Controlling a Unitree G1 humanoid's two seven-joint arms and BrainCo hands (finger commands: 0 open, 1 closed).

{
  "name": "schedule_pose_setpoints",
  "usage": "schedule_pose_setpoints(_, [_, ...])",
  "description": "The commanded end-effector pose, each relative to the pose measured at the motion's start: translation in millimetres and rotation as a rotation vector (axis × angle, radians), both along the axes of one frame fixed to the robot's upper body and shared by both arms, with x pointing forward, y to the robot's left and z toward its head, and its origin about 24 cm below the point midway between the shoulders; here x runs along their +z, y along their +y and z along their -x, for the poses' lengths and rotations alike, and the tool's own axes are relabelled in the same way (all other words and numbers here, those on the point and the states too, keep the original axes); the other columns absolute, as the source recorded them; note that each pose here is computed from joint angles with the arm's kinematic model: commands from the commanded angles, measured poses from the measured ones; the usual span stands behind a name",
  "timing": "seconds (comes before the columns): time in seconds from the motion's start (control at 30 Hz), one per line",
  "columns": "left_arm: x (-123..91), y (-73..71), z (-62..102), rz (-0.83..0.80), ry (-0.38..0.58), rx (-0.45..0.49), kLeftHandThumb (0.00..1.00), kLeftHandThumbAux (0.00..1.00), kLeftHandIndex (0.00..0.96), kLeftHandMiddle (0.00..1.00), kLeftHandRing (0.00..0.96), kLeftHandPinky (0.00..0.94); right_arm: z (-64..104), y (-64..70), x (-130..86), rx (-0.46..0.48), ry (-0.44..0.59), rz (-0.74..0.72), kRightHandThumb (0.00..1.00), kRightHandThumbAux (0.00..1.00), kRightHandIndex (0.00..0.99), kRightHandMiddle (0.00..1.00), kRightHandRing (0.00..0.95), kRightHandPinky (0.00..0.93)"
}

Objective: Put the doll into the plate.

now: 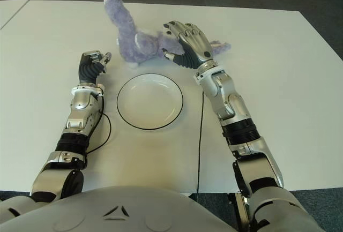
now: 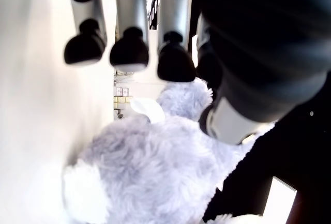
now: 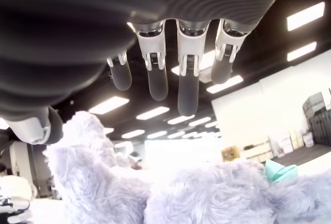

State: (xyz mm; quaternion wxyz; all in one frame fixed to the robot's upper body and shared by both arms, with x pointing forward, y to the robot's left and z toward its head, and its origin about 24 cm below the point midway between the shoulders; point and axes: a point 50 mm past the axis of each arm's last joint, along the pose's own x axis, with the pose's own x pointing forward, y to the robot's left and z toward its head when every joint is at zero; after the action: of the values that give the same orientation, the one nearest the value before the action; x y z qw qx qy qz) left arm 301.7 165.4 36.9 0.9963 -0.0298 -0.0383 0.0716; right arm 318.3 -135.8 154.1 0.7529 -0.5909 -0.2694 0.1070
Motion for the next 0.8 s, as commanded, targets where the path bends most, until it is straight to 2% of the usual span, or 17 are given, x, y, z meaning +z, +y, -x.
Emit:
schedule_pose_setpoints(0.03, [-47.8,-4.0,29.1,0.044,0.184,0.019,0.389,0.781,0.776,0.838,0.844,0.819,-5.7,-0.5,2.6,0.028,0.016,0.073,0.404,0.259,0.008,0.006,0.004,0.003])
schedule_pose_setpoints(0.5, [-47.6,-2.7,29.9,0.047,0.179,0.018,0.387,0.786,0.779,0.841,0.848,0.826,-17.1,-3.1,3.2,0.040,0.120,0.225,0.396,0.169,0.000,0.000,0.000,0.000])
schedule_pose_setpoints(0.8, [-47.8,-2.4,29.4,0.038,0.183,0.019,0.384,0.788,0.780,0.841,0.846,0.812,-23.5,-4.6,4.1,0.009,0.161,0.277,0.424,0.161,0.000,0.000,0.000,0.000])
